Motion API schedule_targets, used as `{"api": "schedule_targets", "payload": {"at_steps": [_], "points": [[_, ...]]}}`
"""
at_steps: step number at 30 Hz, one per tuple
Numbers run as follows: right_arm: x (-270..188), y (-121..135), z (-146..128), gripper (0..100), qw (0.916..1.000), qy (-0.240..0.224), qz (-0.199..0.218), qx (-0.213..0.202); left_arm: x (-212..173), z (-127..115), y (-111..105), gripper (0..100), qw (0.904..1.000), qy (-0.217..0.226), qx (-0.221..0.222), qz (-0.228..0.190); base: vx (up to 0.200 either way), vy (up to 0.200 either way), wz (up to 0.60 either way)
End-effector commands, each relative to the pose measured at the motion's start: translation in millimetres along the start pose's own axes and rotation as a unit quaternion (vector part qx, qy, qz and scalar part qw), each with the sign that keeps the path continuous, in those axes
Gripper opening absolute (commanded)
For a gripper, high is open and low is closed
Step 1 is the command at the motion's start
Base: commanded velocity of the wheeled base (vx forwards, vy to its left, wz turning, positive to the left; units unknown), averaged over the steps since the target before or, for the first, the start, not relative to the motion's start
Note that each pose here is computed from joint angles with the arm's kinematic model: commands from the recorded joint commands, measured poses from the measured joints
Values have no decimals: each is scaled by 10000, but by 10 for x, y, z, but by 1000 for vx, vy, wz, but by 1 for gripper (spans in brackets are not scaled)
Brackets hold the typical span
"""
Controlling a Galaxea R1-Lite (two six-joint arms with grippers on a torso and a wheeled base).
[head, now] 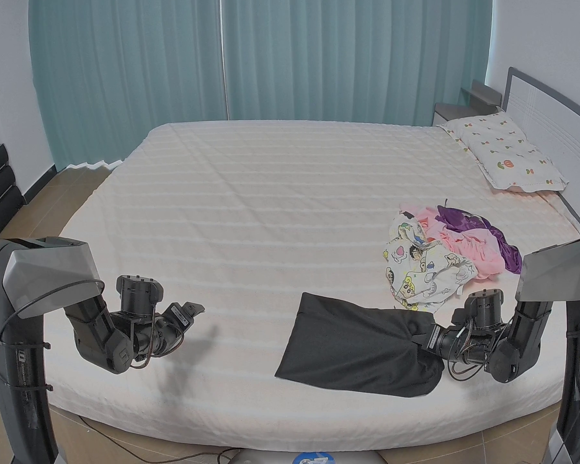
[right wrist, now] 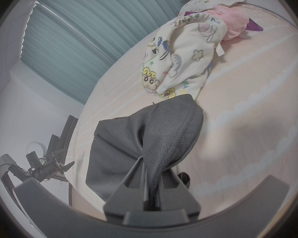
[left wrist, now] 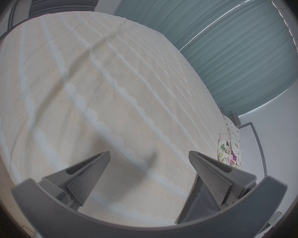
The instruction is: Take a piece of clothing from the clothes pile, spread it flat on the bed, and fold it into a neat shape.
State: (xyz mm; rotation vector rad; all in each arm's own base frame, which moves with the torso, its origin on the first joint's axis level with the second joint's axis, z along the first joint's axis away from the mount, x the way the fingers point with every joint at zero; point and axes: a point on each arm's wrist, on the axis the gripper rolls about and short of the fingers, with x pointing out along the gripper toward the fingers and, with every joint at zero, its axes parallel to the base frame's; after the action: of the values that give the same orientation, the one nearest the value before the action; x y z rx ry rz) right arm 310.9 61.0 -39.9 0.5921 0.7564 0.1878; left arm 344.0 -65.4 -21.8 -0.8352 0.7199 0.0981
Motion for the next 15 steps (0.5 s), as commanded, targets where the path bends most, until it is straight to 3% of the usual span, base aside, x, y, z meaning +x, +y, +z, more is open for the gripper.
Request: {"api": "schedule_targets", "payload": {"at_steps": [1,9,15], "points": [[-22,2,-21,0,10000,40,-11,-23,1,2,1,100,10000,-2,-4,-2,0,-200,0],[-40,-37,-67,0,9997,131,-85,-169,0,1,3,100,10000,-2,-4,-2,0,-200,0],[-26,-40,-65,0,9997,125,-81,-179,1,2,1,100,10000,-2,-4,-2,0,0,0]]}}
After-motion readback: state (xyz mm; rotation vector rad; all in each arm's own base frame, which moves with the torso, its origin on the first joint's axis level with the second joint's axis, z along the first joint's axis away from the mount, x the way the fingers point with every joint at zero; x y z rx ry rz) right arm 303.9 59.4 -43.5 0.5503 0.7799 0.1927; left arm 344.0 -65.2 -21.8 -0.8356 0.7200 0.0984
